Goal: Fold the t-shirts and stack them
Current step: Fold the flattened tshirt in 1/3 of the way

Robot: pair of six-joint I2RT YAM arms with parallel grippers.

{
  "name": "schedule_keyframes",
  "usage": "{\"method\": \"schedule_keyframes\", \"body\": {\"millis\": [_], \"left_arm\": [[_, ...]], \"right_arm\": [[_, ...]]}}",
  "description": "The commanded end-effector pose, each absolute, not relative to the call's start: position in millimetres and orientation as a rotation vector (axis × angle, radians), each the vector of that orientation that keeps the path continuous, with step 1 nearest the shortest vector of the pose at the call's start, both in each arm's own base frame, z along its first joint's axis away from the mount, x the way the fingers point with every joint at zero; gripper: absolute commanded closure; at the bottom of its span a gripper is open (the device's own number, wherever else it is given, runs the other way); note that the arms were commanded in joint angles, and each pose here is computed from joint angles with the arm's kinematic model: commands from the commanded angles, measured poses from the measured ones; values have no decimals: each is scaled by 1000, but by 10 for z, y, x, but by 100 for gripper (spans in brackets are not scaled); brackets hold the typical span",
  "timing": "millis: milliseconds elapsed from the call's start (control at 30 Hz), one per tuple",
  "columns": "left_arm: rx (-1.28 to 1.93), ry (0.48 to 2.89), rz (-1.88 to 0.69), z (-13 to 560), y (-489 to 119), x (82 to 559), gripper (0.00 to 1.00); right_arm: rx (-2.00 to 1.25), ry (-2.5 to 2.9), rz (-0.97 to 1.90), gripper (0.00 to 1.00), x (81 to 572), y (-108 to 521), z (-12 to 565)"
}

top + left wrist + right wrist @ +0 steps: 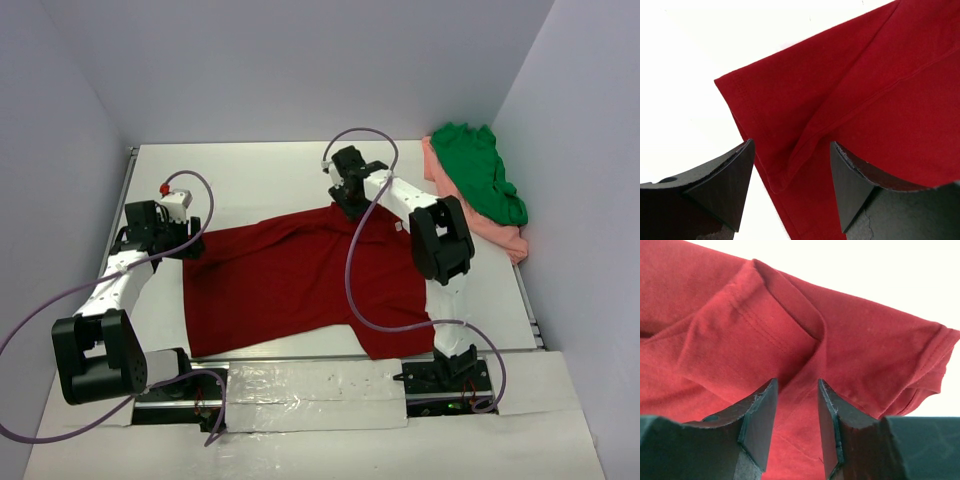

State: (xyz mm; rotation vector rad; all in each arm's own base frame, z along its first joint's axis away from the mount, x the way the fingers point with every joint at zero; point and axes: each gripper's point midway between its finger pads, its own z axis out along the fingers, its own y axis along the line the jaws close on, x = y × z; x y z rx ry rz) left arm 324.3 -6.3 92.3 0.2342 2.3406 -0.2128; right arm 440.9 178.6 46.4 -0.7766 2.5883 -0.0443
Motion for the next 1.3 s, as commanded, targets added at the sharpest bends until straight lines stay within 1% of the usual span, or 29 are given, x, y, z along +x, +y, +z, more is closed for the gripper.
{"method": "schedule_keyframes", "body": {"millis": [0, 133, 300, 567, 733, 800, 833, 867, 900, 933, 967, 1000, 1267], "left_arm": [[232, 2287, -227, 1049, -75, 3287, 30], [231, 2290, -238, 1040, -84, 3283, 30], [234, 2282, -233, 1060, -80, 3266, 30], [225, 2280, -230, 1063, -63, 3237, 30], [227, 2280, -239, 1064, -79, 3236, 30], [229, 2278, -243, 1064, -81, 3232, 30], [229, 2279, -241, 1066, -79, 3230, 30], [228, 2279, -240, 1064, -77, 3226, 30], [229, 2273, -238, 1080, -77, 3229, 30], [230, 2276, -238, 1072, -77, 3223, 30], [230, 2273, -238, 1083, -74, 3226, 30], [232, 2274, -241, 1083, -83, 3220, 30], [234, 2271, -242, 1091, -83, 3217, 30]], "right_arm": [[-774, 2496, -170, 55, 4528, 1905, 649], [-815, 2462, -301, 55, 4508, 1937, 622], [-831, 2459, -382, 55, 4509, 1924, 543], [-815, 2394, -609, 55, 4579, 1691, 524], [-820, 2382, -655, 56, 4573, 1635, 493], [-820, 2390, -653, 60, 4569, 1632, 468], [-825, 2393, -653, 63, 4562, 1639, 455], [-827, 2401, -649, 73, 4546, 1638, 442], [-824, 2403, -649, 80, 4551, 1633, 439], [-828, 2407, -652, 94, 4545, 1629, 428], [-828, 2412, -652, 99, 4538, 1629, 431], [-825, 2416, -642, 100, 4532, 1637, 426], [-830, 2422, -586, 100, 4483, 1676, 514]]}}
